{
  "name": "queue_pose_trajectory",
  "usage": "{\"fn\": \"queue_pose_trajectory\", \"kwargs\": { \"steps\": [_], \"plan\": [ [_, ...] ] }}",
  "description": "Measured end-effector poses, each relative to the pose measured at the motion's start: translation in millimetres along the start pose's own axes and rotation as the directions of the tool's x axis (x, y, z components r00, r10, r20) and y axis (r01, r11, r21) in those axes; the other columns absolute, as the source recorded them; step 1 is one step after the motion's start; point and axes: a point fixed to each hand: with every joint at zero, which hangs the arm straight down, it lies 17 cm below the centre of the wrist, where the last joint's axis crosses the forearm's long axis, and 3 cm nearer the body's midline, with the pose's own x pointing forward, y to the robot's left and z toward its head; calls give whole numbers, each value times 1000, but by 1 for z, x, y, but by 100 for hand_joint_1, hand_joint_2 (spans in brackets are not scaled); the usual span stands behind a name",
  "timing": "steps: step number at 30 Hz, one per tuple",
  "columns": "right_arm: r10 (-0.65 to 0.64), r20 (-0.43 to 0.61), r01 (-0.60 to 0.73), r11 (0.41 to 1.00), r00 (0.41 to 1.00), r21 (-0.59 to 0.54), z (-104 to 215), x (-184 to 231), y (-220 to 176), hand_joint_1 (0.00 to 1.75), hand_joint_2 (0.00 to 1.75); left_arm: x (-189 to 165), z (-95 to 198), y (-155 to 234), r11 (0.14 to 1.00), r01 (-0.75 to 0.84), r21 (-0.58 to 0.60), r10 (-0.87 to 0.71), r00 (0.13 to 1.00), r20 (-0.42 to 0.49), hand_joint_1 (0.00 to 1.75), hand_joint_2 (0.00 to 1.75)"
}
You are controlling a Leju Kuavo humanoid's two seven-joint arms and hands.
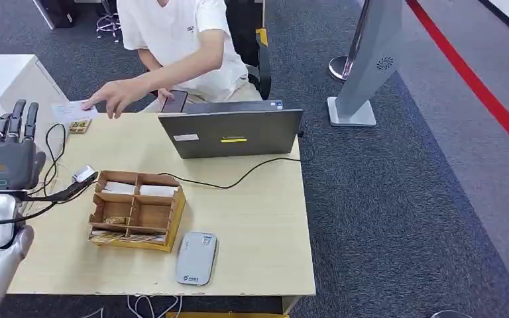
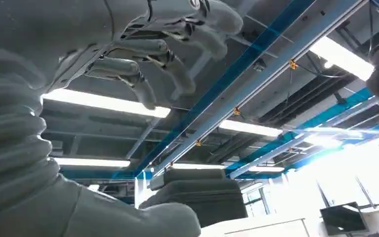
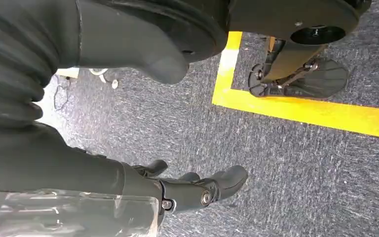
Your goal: Pass the card to the sensor for recognition and then transmit it.
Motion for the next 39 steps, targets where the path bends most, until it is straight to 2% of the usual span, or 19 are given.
{"fn": "queue_pose_trajectory", "kwargs": {
  "steps": [10,14,18,21,25,29,33,39],
  "plan": [
    [-1,1,1,1000,1000,-1,0,0,0,0,175,17,5,5,1000,-27,10,27,999,30,0,175],
    [-14,-2,14,1000,1000,-6,0,0,-1,0,175,56,11,23,995,-92,43,87,990,108,0,175],
    [-18,-4,18,1000,1000,-7,0,-1,-1,0,175,80,19,35,987,-150,59,142,983,120,0,175],
    [-35,-16,35,999,999,-15,0,-4,-3,0,175,107,28,57,974,-209,90,192,967,169,0,175],
    [-70,-40,69,997,997,-30,0,-11,-5,0,175,157,61,108,938,-331,104,301,925,231,0,175],
    [-74,-48,72,997,996,-38,0,-15,-5,0,175,184,87,154,896,-423,135,374,883,284,0,175],
    [-80,-49,78,996,996,-44,0,-16,-6,0,175,202,109,181,863,-489,131,430,845,318,0,175],
    [-93,-53,90,995,994,-47,0,-17,-7,0,175,206,116,192,851,-511,118,454,831,323,0,175]
  ]
}}
